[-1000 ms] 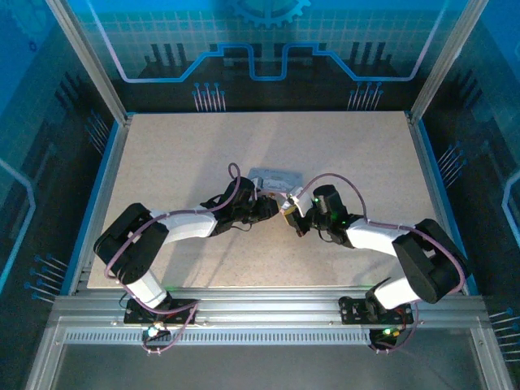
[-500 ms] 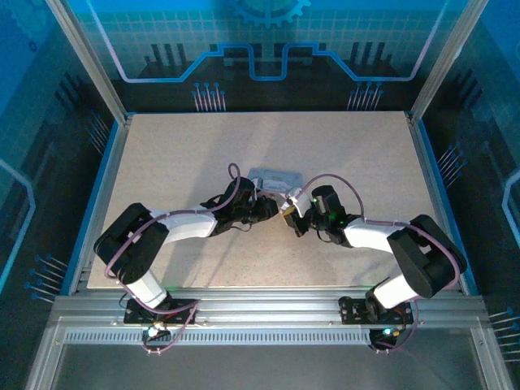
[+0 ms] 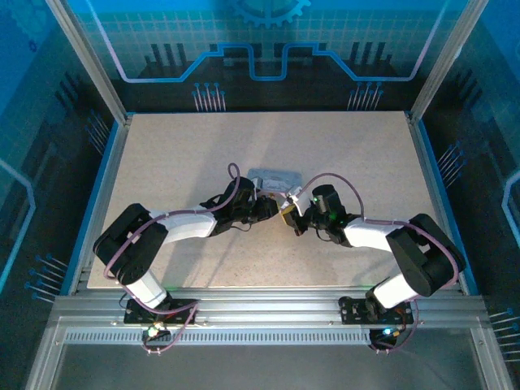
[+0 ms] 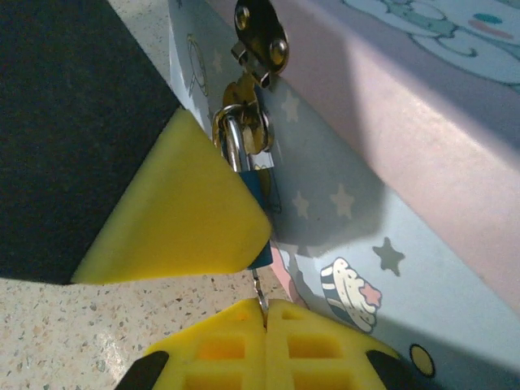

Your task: Unlock the padlock with the key

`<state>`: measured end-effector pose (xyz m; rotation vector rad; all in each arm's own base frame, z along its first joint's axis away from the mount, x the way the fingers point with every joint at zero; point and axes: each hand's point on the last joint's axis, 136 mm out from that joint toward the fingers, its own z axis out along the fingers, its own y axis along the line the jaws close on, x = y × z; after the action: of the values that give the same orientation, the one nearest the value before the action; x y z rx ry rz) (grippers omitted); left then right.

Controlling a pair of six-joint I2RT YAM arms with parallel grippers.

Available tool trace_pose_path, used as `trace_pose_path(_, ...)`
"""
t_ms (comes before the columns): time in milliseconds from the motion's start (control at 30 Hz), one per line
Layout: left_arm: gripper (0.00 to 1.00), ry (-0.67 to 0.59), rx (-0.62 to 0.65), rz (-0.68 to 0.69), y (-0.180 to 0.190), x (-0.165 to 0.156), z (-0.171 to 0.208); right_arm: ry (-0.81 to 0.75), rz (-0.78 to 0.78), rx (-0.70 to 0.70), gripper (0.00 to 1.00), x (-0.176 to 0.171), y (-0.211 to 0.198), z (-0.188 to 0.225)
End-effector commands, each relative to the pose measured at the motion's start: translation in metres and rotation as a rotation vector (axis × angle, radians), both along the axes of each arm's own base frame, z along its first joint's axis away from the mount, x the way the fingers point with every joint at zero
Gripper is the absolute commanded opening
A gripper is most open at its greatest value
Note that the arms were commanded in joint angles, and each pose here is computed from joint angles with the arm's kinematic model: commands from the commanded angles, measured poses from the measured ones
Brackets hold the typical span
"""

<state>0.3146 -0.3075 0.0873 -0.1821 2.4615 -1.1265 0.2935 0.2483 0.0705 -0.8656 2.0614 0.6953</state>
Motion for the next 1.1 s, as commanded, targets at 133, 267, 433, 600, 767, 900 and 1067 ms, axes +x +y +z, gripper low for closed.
trace_pose_path(133, 0.21, -0.024, -0.091, -0.125, -0.032, -0.019, 0.027, -0.12, 0.017, 0.135, 0.0, 0.011, 0.013, 0.048)
trace_pose_path(267, 0.21, -0.008, -0.114, -0.144, -0.042, -0.027, 0.026, -0.119, 0.005, 0.139, 0.0, 0.008, 0.01, 0.047)
trace_pose_path(433, 0.21, 0.007, -0.127, -0.15, -0.048, -0.032, 0.024, -0.124, -0.008, 0.136, 0.0, 0.004, 0.005, 0.047)
trace_pose_path(600, 0.21, 0.01, -0.134, -0.146, -0.05, -0.031, 0.022, -0.109, -0.011, 0.165, 0.0, 0.001, 0.003, 0.049)
trace_pose_path(767, 0.27, -0.002, -0.118, -0.128, -0.048, -0.025, 0.017, -0.017, -0.052, 0.182, 0.0, -0.004, 0.001, 0.036)
trace_pose_path(900, 0.3, -0.005, -0.117, -0.119, -0.048, -0.022, 0.014, 0.09, -0.116, 0.205, 0.0, -0.014, -0.005, 0.018)
trace_pose_path(1067, 0.38, -0.002, -0.122, -0.107, -0.046, -0.024, 0.01, 0.152, -0.184, 0.231, 0.0, -0.022, -0.012, 0.013)
